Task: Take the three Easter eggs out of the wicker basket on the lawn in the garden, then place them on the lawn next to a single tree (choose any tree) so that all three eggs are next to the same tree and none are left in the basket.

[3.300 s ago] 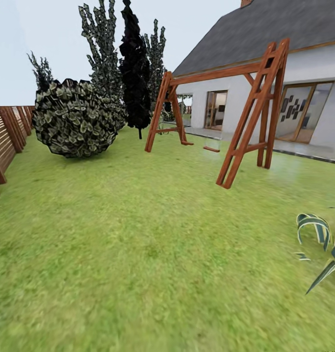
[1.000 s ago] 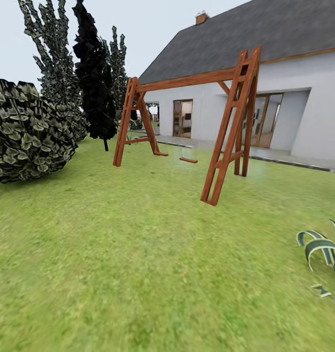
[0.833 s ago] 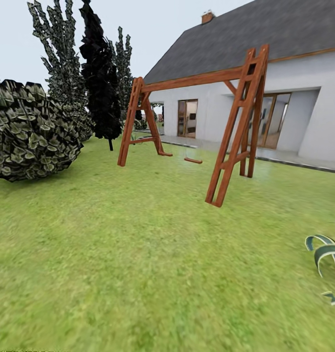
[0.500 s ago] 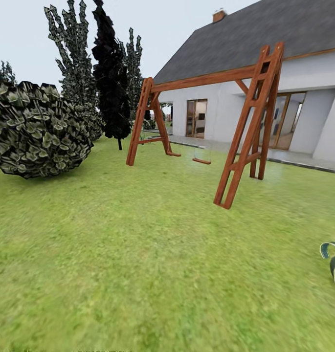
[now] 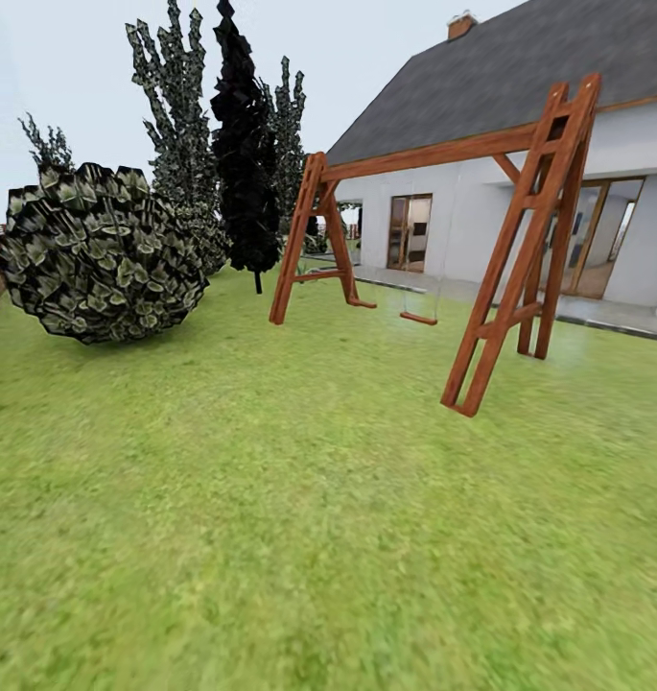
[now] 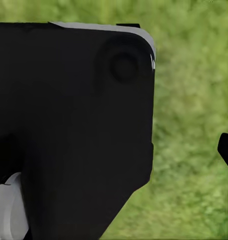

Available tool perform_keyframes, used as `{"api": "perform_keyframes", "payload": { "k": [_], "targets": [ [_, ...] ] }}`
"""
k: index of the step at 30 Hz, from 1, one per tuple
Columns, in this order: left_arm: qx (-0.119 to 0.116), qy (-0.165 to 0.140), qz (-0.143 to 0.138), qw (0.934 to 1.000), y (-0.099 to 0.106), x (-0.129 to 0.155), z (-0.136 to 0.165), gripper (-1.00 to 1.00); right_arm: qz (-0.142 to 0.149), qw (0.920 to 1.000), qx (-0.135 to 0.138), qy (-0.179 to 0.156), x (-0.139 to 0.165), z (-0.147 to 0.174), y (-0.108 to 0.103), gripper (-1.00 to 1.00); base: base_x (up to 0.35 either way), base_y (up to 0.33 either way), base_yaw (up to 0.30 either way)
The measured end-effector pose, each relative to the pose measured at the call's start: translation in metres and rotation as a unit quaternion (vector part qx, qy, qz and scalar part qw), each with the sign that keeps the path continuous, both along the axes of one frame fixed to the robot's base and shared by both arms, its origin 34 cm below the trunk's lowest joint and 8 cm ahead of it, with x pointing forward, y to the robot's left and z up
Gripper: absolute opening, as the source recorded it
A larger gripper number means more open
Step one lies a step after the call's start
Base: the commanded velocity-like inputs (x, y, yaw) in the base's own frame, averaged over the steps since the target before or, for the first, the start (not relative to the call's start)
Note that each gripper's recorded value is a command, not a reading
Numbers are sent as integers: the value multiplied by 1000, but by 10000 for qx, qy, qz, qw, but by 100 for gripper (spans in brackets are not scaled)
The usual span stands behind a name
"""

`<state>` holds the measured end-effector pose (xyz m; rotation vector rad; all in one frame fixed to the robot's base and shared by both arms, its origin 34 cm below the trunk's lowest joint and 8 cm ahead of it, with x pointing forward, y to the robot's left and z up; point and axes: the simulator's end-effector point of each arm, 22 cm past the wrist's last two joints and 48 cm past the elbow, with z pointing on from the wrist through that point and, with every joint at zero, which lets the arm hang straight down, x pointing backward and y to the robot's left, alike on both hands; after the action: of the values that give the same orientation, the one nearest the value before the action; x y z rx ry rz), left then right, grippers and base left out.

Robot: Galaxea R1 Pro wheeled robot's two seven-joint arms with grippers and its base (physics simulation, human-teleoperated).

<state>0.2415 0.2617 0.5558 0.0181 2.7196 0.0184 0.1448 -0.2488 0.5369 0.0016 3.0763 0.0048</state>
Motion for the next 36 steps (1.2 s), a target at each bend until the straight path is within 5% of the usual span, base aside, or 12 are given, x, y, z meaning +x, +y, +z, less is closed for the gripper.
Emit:
{"api": "perform_keyframes", "payload": {
  "k": [36],
  "targets": [
    [19,-112,6,9999,0,8,3,100,4,9999,12,-111,8,0,1,100,324,-4,-140]
  ]
}}
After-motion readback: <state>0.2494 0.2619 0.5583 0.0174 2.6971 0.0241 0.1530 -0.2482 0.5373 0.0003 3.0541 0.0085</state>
